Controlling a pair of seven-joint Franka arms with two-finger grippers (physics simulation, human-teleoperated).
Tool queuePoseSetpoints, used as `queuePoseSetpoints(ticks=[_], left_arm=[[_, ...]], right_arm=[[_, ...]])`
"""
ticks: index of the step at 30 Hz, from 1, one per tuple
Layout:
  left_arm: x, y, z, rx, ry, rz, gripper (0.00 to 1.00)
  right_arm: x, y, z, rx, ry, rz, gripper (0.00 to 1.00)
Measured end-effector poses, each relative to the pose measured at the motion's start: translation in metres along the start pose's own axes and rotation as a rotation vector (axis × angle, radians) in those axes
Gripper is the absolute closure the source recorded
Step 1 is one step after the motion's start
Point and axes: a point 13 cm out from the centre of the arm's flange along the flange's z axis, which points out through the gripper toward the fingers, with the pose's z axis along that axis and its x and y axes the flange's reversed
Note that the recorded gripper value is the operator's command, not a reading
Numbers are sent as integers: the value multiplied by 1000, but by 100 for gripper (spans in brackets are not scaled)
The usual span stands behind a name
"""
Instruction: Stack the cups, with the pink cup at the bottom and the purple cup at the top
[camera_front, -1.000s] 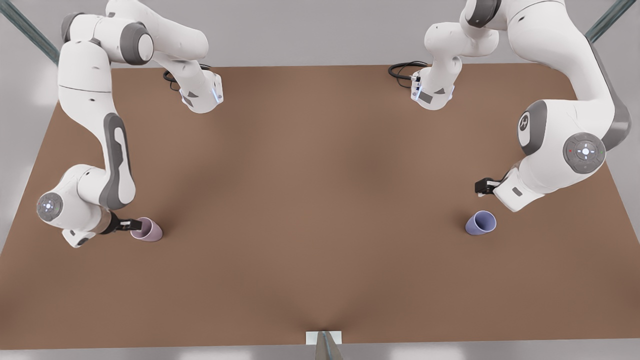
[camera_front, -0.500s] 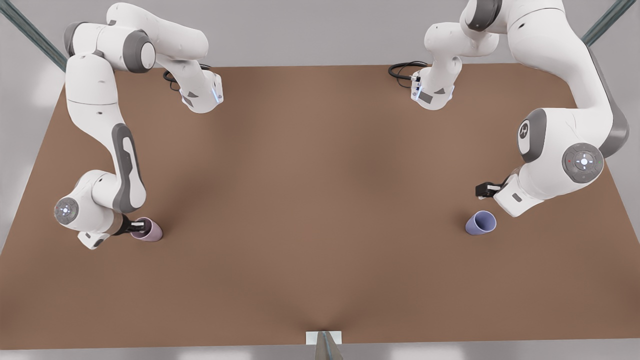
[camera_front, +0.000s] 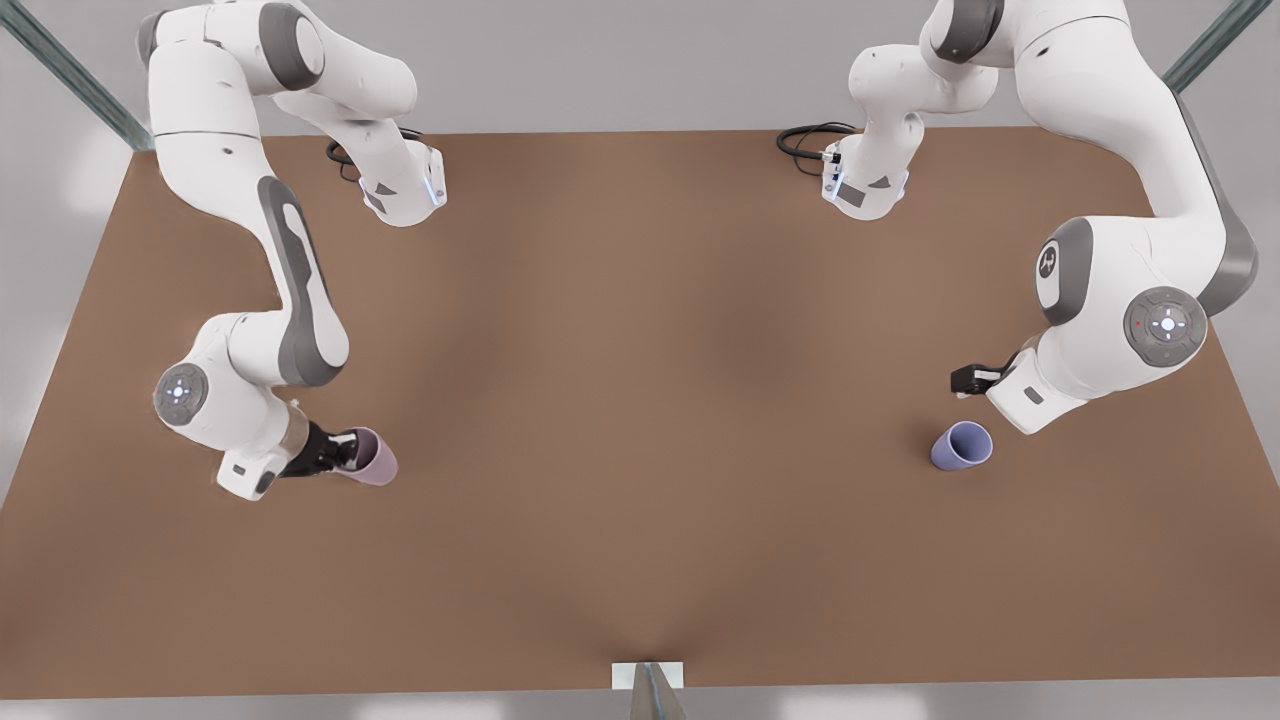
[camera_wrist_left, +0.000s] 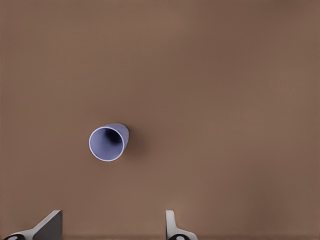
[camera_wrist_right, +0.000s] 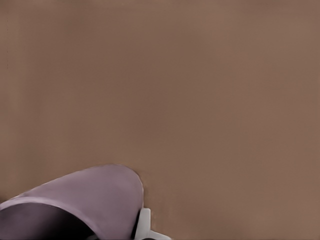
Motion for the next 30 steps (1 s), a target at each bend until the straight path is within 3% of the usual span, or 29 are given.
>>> queuePoseSetpoints(ticks=[4,8,13,17,18,21,30], left_arm=[[0,0,0,-1,0,0,0],[0,1,1,-1,1,-1,0],[-5,16,17,14,19,-26,0],[-17,62,65,63,54,-92,0],[-19,71,78,72,64,-99,0],[-24,93,118,91,88,-98,0],[-20,118,218,112,83,-21,0]], right_arm=[[-85,226,20,-43,-13,-171,79],[-132,362,87,-56,-32,-149,79],[-130,393,176,8,-29,25,79],[-137,390,183,10,-60,182,79],[-138,390,183,8,-68,217,60],[-142,386,183,14,-85,315,30],[-147,381,176,-5,-98,538,27]])
